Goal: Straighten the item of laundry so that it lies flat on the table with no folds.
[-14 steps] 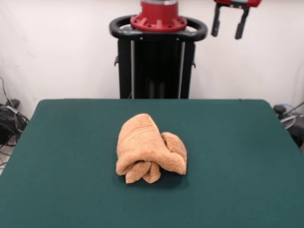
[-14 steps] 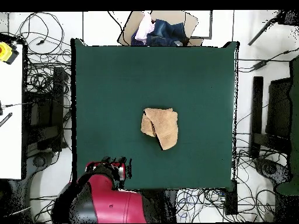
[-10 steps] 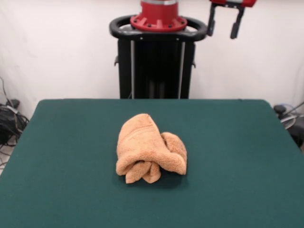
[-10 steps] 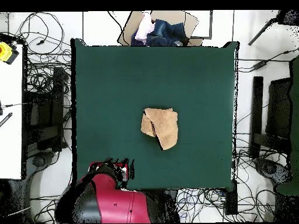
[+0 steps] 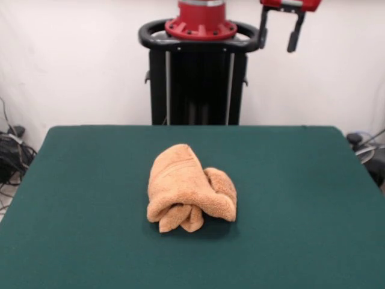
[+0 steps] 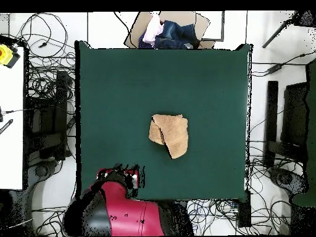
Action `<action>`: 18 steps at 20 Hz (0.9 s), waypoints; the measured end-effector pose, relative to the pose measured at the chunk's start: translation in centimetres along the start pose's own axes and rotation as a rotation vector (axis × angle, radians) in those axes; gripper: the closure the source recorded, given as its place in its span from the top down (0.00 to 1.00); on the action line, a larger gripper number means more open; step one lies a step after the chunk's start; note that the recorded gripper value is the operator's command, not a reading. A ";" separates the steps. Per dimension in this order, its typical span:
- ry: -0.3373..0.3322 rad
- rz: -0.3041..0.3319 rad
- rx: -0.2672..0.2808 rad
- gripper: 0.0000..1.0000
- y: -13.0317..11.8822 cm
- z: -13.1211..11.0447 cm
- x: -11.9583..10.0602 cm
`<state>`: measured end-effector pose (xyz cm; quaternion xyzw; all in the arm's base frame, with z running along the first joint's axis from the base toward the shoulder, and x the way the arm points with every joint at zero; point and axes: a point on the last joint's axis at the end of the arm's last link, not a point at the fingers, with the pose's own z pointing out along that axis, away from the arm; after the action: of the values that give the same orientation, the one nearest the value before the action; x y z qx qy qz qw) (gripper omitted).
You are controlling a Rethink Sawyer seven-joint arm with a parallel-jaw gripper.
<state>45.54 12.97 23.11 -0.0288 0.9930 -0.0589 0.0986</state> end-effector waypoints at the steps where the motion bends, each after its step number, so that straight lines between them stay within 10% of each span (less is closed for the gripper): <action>1: -0.011 0.004 0.003 1.00 -0.2 0.2 -0.2; 18: -0.088 0.023 0.031 1.00 -1.7 4.5 -1.5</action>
<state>47.95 10.85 19.27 -0.0187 0.9869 -0.0717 0.1434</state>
